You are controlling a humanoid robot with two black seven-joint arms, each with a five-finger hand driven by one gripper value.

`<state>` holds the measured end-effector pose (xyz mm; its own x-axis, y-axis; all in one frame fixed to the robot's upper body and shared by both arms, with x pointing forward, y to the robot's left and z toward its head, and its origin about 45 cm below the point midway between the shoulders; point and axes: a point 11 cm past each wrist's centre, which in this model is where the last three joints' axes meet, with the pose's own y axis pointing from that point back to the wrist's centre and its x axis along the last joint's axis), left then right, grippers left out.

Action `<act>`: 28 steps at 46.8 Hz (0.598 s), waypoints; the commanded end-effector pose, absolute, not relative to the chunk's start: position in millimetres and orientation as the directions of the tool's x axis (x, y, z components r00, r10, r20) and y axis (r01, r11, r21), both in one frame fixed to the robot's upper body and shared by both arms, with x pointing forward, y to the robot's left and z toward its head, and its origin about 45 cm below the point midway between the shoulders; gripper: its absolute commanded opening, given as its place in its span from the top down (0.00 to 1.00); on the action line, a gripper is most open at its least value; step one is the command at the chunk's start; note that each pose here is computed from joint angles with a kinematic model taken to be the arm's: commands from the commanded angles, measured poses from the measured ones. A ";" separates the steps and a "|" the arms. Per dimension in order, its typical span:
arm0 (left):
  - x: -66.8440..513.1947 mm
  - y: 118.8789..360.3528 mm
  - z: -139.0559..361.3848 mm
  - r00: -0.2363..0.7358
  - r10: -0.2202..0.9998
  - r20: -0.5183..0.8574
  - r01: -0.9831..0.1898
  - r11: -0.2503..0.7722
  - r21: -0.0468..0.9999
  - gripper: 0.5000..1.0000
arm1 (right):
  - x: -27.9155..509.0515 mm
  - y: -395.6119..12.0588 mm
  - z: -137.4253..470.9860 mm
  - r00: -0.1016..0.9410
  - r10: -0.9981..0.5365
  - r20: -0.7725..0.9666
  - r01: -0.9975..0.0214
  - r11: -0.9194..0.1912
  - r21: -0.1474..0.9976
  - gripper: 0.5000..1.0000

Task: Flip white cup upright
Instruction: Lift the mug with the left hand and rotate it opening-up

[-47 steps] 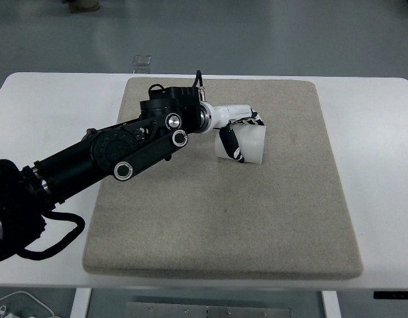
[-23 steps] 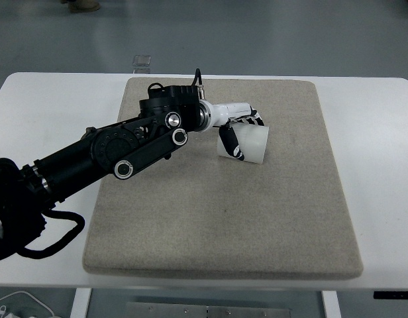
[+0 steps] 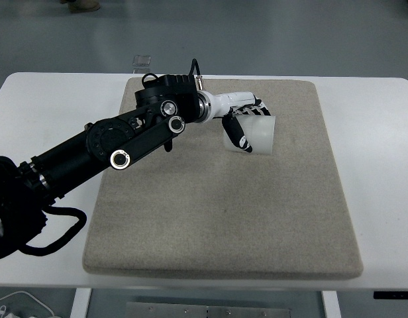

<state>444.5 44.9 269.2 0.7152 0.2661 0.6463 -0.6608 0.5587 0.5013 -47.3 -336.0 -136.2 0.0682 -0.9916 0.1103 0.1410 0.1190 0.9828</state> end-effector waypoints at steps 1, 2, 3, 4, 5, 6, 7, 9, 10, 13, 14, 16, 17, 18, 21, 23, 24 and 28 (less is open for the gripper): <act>445.6 41.2 278.1 0.729 0.304 0.613 -0.648 0.594 0.477 0.90 | -47.3 -336.0 -136.2 0.068 -0.992 0.111 0.142 0.119 0.983 0.14; 445.8 40.2 280.5 0.733 0.314 0.603 -0.644 0.605 0.469 0.90 | -47.3 -335.9 -136.2 0.068 -0.992 0.109 0.142 0.118 0.983 0.14; 446.5 40.4 281.3 0.738 0.325 0.592 -0.642 0.610 0.465 0.90 | -47.3 -336.0 -136.2 0.068 -0.992 0.111 0.142 0.119 0.983 0.14; 447.3 39.5 284.6 0.741 0.335 0.582 -0.639 0.618 0.458 0.90 | -47.3 -336.0 -136.2 0.068 -0.992 0.111 0.142 0.119 0.983 0.14; 448.1 39.0 287.1 0.745 0.345 0.570 -0.635 0.627 0.451 0.90 | -47.3 -335.9 -136.2 0.068 -0.992 0.109 0.142 0.118 0.983 0.14; 449.6 39.4 290.4 0.747 0.358 0.559 -0.635 0.632 0.444 0.90 | -47.2 -336.0 -136.2 0.068 -0.992 0.111 0.140 0.119 0.983 0.14; 452.1 43.5 292.4 0.748 0.374 0.548 -0.638 0.633 0.439 0.90 | -47.3 -336.0 -136.2 0.068 -0.992 0.111 0.142 0.119 0.983 0.14; 456.7 50.5 297.2 0.752 0.408 0.518 -0.640 0.641 0.423 0.90 | -47.3 -335.9 -136.2 0.068 -0.992 0.109 0.142 0.118 0.983 0.14; 458.6 54.1 298.4 0.755 0.425 0.500 -0.640 0.646 0.417 0.90 | -47.3 -336.0 -136.2 0.068 -0.992 0.111 0.142 0.119 0.983 0.14; 465.0 66.6 301.9 0.757 0.473 0.451 -0.645 0.651 0.400 0.90 | -47.3 -336.0 -136.2 0.068 -0.992 0.111 0.142 0.119 0.983 0.14; 467.9 71.4 305.3 0.754 0.488 0.439 -0.649 0.652 0.391 0.90 | -47.3 -336.0 -136.2 0.068 -0.992 0.111 0.142 0.119 0.983 0.14; 474.0 84.1 308.9 0.746 0.521 0.414 -0.662 0.648 0.378 0.90 | -47.3 -335.9 -136.2 0.068 -0.992 0.109 0.142 0.118 0.983 0.14; 476.5 89.5 311.0 0.743 0.537 0.400 -0.666 0.649 0.368 0.90 | -47.3 -336.0 -136.2 0.068 -0.992 0.111 0.142 0.119 0.983 0.14; 478.5 94.1 312.5 0.742 0.550 0.384 -0.669 0.652 0.358 0.90 | -47.3 -336.0 -136.2 0.068 -0.992 0.111 0.142 0.119 0.983 0.14; 482.3 106.4 315.0 0.744 0.578 0.335 -0.667 0.668 0.331 0.90 | -47.3 -336.0 -136.2 0.068 -0.992 0.111 0.142 0.119 0.983 0.14; 485.3 115.6 317.0 0.742 0.597 0.306 -0.671 0.674 0.309 0.89 | -47.3 -335.9 -136.2 0.068 -0.992 0.109 0.142 0.118 0.983 0.14; 487.1 121.4 318.3 0.738 0.608 0.293 -0.675 0.675 0.298 0.89 | -47.3 -336.0 -136.2 0.068 -0.992 0.111 0.142 0.119 0.983 0.14; 492.5 140.2 322.4 0.723 0.647 0.242 -0.691 0.676 0.256 0.89 | -47.2 -336.0 -136.2 0.068 -0.992 0.111 0.140 0.119 0.983 0.14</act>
